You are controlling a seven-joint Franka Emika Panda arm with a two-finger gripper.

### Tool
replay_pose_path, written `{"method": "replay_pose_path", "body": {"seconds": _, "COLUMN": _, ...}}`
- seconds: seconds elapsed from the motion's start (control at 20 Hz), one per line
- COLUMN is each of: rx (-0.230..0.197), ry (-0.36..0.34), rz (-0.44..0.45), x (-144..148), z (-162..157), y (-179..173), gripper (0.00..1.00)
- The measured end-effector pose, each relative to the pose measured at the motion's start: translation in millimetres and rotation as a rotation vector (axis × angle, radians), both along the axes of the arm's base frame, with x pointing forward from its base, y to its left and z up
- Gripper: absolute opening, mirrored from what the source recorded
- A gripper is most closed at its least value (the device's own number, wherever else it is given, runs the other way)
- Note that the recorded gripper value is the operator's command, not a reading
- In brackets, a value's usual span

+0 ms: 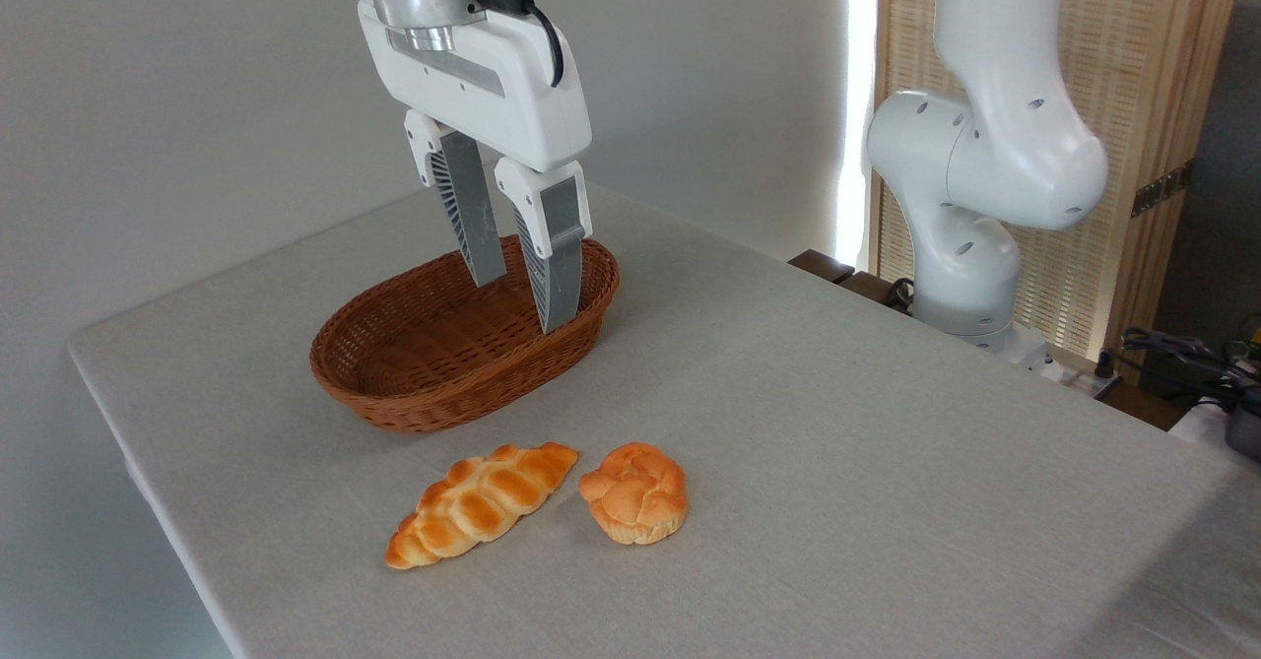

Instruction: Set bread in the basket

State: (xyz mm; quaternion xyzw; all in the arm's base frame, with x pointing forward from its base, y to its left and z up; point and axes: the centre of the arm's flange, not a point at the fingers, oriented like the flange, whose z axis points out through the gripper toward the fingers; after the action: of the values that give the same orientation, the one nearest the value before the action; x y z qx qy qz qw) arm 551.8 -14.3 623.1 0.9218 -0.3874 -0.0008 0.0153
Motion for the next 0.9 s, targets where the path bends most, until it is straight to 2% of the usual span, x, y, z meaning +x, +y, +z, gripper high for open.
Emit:
{"method": "replay_pose_path", "body": {"seconds": 0.6, "rx": -0.001, "ry": 0.000, "rz": -0.015, "x": -0.2, "z": -0.1, "y": -7.0, "gripper": 1.00}}
{"method": "replay_pose_path", "body": {"seconds": 0.9, "rx": -0.016, "ry": -0.001, "rz": -0.018, "x": 0.6, "z": -0.8, "y": -10.7, "gripper": 1.00}}
